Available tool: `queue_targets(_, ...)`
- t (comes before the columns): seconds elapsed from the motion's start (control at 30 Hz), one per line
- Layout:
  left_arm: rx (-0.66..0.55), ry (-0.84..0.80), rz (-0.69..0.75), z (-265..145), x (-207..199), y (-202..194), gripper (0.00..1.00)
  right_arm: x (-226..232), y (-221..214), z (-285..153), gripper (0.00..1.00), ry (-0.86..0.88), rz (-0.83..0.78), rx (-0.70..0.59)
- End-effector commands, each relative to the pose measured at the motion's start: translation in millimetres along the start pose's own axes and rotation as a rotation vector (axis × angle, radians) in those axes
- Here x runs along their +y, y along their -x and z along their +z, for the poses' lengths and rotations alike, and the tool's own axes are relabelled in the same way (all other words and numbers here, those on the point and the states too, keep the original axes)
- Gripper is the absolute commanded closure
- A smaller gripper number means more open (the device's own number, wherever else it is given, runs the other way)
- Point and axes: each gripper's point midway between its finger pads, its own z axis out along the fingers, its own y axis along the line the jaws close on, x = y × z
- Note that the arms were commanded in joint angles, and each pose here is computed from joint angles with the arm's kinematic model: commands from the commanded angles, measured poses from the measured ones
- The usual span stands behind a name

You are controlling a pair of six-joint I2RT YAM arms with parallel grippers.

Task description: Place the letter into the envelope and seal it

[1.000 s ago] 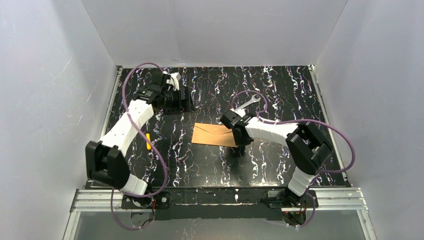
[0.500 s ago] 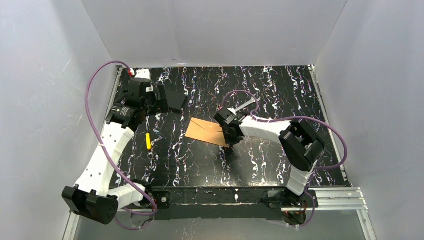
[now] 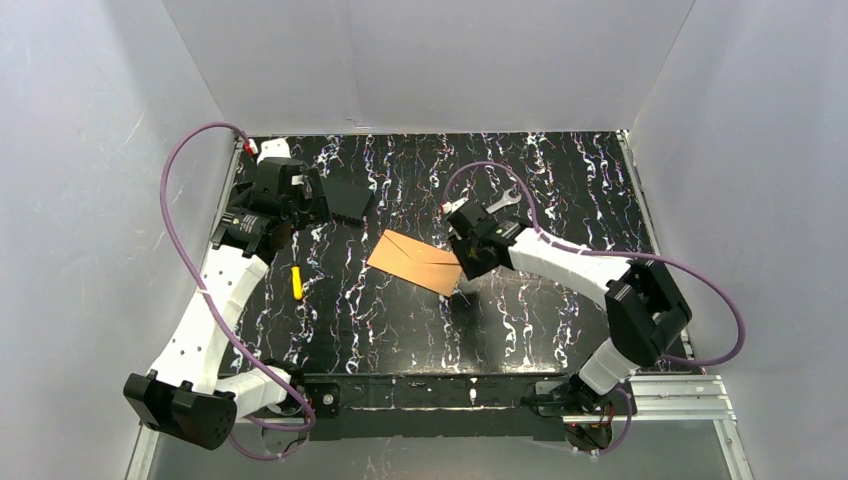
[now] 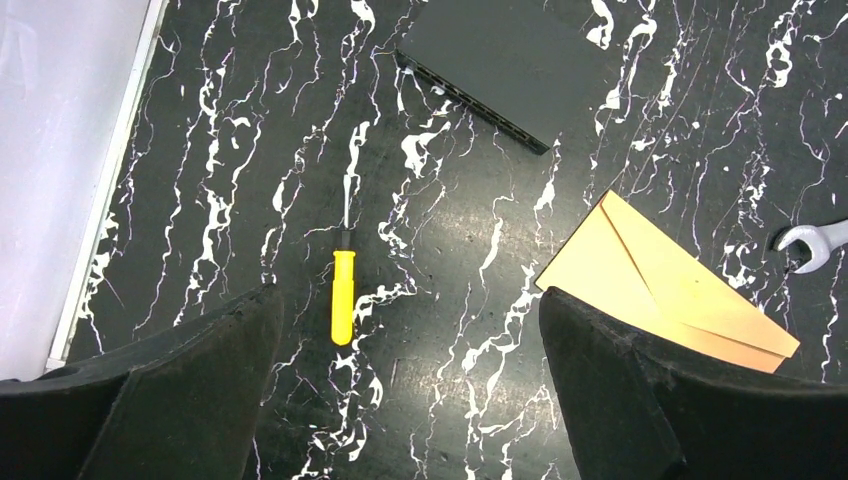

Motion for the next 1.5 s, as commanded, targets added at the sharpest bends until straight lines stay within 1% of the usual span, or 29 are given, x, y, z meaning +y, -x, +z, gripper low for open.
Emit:
queue_targets(0.0,-0.06,-0.006,-0.057,-12,4,19,0.02,-55,17,-12,0.52,-0.137,-0.297,0.03)
queue_targets(0.07,-0.074,-0.066,-0.047,-13,-7,24,0.02,-69,16,-7,0.52,-0.159,-0.403,0.106)
queue_targets(0.17,-0.065,-0.139,-0.029,-13,-21,26,0.02,-87,13,1,0.52,-0.172,-0.532,0.203)
queue_targets(0.23,-0.051,-0.165,-0.021,-11,-28,27,0.02,-97,15,5,0.52,-0.181,-0.603,0.229)
queue_targets(0.3,-0.034,-0.178,-0.015,-9,-32,27,0.02,-103,19,10,0.52,-0.17,-0.636,0.228)
queue_targets(0.37,-0.009,-0.188,-0.003,-4,-37,24,0.02,-106,24,15,0.51,-0.152,-0.653,0.215)
queue_targets(0.43,0.005,-0.205,0.001,-1,-42,24,0.02,-104,20,24,0.51,-0.086,-0.688,0.222)
queue_targets(0.47,0.013,-0.216,0.004,0,-45,24,0.02,-106,23,30,0.52,-0.095,-0.696,0.208)
queue_targets(0.6,0.028,-0.242,0.013,4,-53,26,0.02,-109,19,46,0.52,-0.081,-0.727,0.22)
queue_targets(0.7,0.039,-0.244,0.026,8,-56,26,0.02,-111,11,55,0.53,-0.053,-0.725,0.247)
queue_targets(0.93,0.054,-0.241,0.031,13,-58,26,0.02,-109,11,64,0.54,-0.003,-0.716,0.243)
queue_targets(1.13,0.052,-0.233,0.023,14,-57,28,0.02,-87,-3,65,0.62,0.16,-0.672,0.268)
queue_targets(1.27,0.048,-0.24,0.015,11,-56,27,0.02,-82,-14,63,0.76,0.187,-0.642,0.271)
queue_targets(1.33,0.049,-0.258,0.01,9,-58,25,0.02,-82,-16,62,0.85,0.185,-0.623,0.27)
queue_targets(1.4,0.058,-0.283,-0.004,6,-62,21,0.02,-78,-11,58,0.93,0.194,-0.598,0.246)
queue_targets(1.47,0.071,-0.332,-0.018,1,-69,17,0.02,-68,1,47,0.96,0.243,-0.555,0.189)
